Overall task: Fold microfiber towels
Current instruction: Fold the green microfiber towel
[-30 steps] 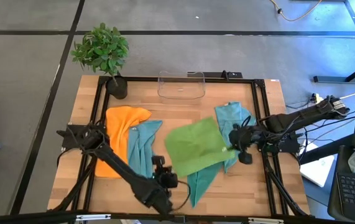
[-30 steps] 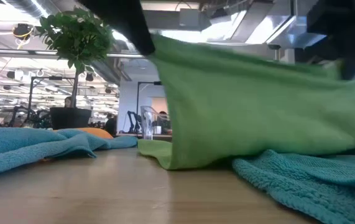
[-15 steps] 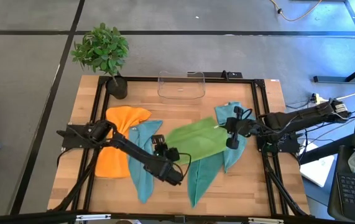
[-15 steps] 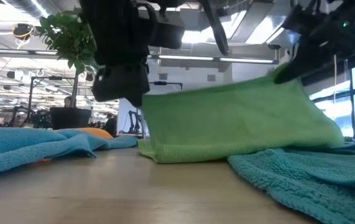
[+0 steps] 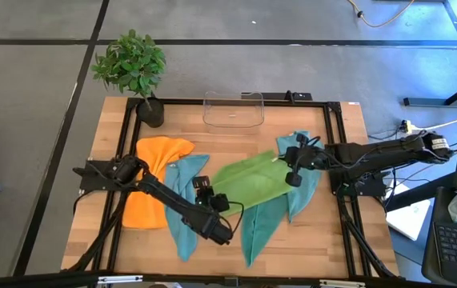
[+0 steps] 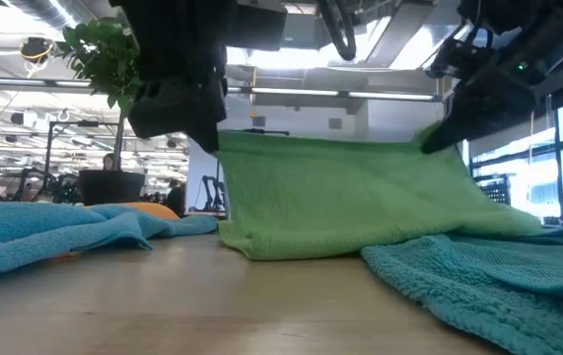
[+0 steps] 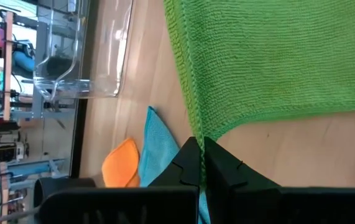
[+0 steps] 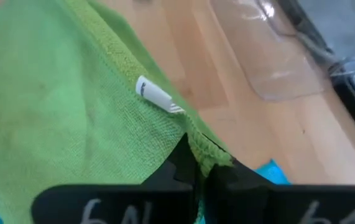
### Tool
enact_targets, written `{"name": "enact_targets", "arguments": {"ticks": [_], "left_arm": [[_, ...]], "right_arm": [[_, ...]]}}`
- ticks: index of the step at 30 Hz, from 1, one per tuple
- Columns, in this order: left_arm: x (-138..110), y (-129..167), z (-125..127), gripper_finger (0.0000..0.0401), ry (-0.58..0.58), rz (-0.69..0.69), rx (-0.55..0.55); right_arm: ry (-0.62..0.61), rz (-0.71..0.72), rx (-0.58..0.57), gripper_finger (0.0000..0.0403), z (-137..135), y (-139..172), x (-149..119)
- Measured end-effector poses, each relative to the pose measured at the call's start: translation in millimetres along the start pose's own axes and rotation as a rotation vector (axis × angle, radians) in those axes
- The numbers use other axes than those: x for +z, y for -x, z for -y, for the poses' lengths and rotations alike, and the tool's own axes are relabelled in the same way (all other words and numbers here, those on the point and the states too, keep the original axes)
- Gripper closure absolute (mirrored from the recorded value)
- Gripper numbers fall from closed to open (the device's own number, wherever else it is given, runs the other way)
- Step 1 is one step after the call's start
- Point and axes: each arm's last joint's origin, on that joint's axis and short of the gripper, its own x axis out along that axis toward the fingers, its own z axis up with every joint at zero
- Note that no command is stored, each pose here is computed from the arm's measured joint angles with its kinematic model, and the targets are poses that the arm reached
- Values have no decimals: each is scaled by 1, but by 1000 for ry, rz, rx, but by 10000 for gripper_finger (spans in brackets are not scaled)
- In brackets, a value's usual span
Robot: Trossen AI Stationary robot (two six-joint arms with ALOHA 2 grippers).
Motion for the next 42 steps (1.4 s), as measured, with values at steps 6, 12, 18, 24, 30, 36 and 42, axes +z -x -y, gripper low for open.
{"name": "enact_targets", "arguments": {"ticks": [6,12,18,24,30,36,42], "left_arm": [[4,-9,-4,401,23,-45,-18],[3,-10,-4,401,26,-43,-10],[2,-10,-4,401,32,-50,-14],[3,-15,-6,401,35,-67,-6],[-7,-32,-4,401,13,-118,21],[-15,-44,1,401,5,-132,27],[-15,-49,1,401,-10,-115,40]], "right_arm": [[-2,-10,-27,397,6,-5,1],[23,-58,-30,397,6,-17,-2],[44,-84,-44,397,7,-33,-2],[51,-105,-62,395,9,-45,-3],[37,-124,-91,379,14,-52,-5],[28,-160,-113,376,19,-59,-9],[61,-182,-150,377,19,-65,-11]]}}
